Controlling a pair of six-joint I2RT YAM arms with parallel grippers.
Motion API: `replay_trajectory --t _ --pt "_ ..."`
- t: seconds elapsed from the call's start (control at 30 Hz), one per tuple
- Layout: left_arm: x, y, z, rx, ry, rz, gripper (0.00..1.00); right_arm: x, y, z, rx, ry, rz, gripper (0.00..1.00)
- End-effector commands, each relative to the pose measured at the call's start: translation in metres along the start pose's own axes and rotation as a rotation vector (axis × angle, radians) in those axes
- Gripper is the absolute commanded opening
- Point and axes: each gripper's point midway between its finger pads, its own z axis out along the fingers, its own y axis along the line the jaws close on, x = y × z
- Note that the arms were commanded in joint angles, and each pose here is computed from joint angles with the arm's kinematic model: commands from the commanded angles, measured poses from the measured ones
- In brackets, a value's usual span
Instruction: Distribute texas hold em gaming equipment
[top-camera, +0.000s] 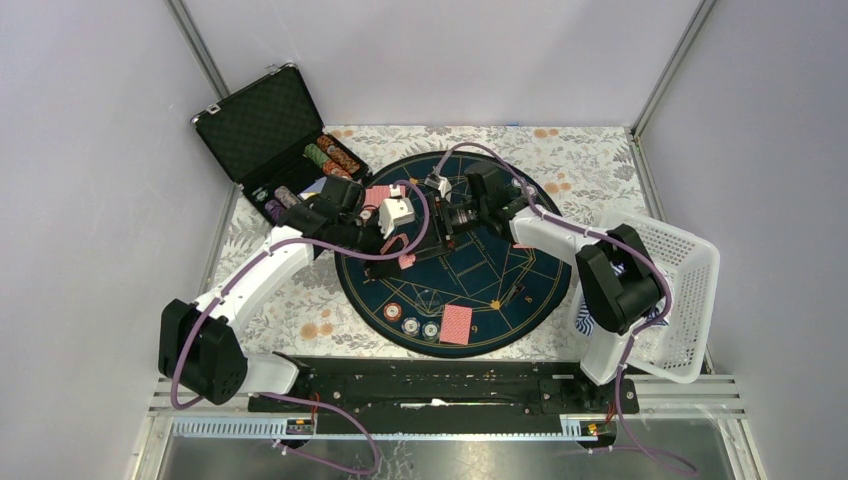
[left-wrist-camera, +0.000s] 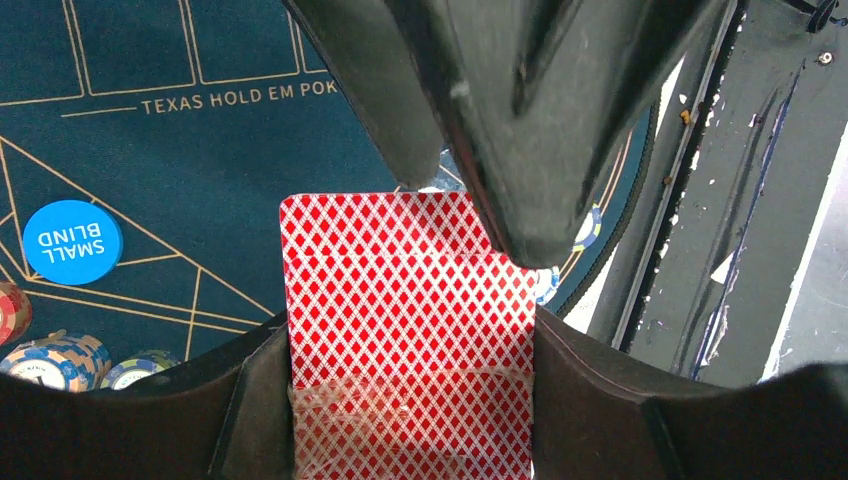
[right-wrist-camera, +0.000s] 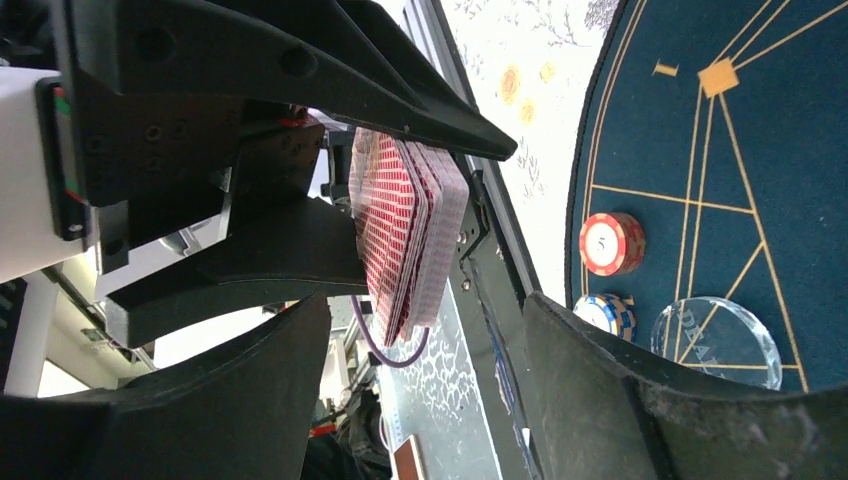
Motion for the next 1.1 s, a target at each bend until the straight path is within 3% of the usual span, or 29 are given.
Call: replay_trajectory --t 0.0,0.1,0.43,0.63,0.77,1.07 --pt "-0.017 0.001 -0.006 -0.016 -0.047 0.052 0.0 -0.003 0.01 0.009 -0.006 0.01 -0.043 0.76" --pt "-0.018 0.0 -0.007 -0.017 -0.052 0.055 0.0 -0.004 0.008 0.012 -0.008 0.02 -0.023 0.74" --pt "-0.02 0.0 -0.01 -0.031 -0.065 0.062 0.0 -0.003 -0.007 0.007 0.031 0.027 0.014 0.49" --pt "-0.02 0.0 -0.011 -0.036 -0.066 0.064 0.0 -0.01 -0.01 -0.008 0.043 -0.01 0.009 0.41" --pt "-0.022 0.0 -0.01 -0.033 -0.068 0.063 0.0 -0.009 -0.01 -0.016 0.058 -0.015 0.018 0.4" --pt "-0.021 0.001 -0.009 -0.03 -0.065 0.063 0.0 -0.017 0.02 -0.018 -0.019 -0.043 -0.045 0.54"
